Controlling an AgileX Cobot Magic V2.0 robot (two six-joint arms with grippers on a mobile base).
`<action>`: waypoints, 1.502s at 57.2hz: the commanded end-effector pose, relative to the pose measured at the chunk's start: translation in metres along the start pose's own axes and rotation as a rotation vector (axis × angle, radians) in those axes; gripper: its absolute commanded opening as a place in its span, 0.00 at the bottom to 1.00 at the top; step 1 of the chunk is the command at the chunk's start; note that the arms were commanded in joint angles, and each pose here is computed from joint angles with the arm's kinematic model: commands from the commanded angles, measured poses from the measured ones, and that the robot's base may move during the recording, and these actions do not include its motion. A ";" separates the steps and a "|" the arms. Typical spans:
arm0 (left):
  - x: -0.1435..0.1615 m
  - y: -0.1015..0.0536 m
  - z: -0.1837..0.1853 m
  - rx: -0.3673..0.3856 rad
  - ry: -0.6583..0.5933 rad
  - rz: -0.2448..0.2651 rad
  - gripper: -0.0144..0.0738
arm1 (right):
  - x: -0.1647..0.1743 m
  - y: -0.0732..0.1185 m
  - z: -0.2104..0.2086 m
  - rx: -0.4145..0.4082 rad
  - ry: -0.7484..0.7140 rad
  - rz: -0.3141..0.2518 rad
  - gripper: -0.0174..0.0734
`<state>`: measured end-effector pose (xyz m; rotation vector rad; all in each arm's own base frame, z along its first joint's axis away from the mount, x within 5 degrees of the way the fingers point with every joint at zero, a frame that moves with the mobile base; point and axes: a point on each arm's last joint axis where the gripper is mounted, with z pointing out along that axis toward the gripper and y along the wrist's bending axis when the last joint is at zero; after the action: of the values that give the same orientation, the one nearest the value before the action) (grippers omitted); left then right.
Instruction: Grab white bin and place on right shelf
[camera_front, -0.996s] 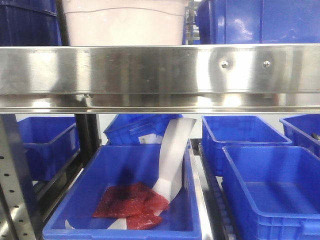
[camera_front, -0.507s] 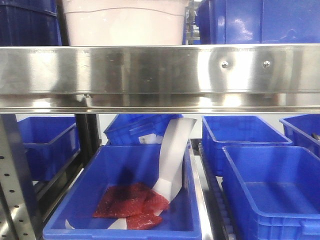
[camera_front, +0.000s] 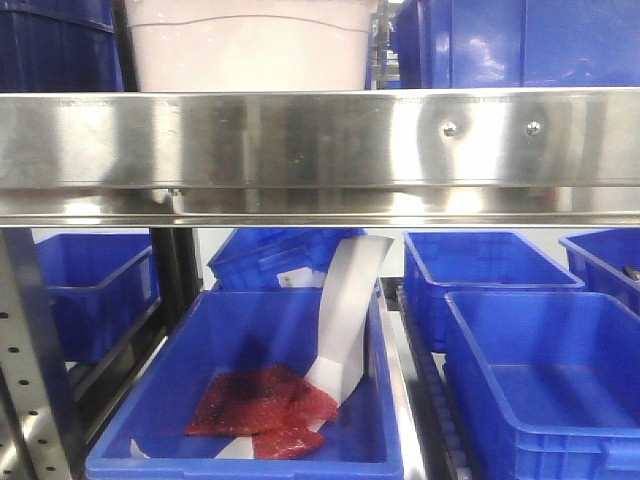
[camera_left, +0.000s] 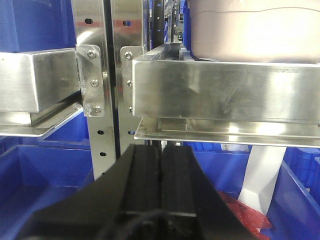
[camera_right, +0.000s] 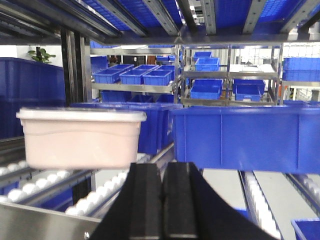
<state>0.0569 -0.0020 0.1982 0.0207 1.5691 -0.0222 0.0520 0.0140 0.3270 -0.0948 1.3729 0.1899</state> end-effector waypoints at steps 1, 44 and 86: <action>-0.004 0.001 -0.001 -0.011 -0.087 -0.012 0.03 | -0.006 -0.004 0.001 0.047 -0.029 -0.060 0.27; -0.004 0.001 -0.001 -0.011 -0.087 -0.012 0.03 | 0.096 -0.021 -0.022 0.229 0.044 -0.011 0.27; -0.004 0.001 -0.001 -0.011 -0.087 -0.012 0.03 | 0.113 -0.022 -0.024 0.235 0.075 -0.008 0.27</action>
<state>0.0569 -0.0020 0.1982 0.0204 1.5675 -0.0219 0.0570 -0.0014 0.1951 0.0827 1.5954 0.0313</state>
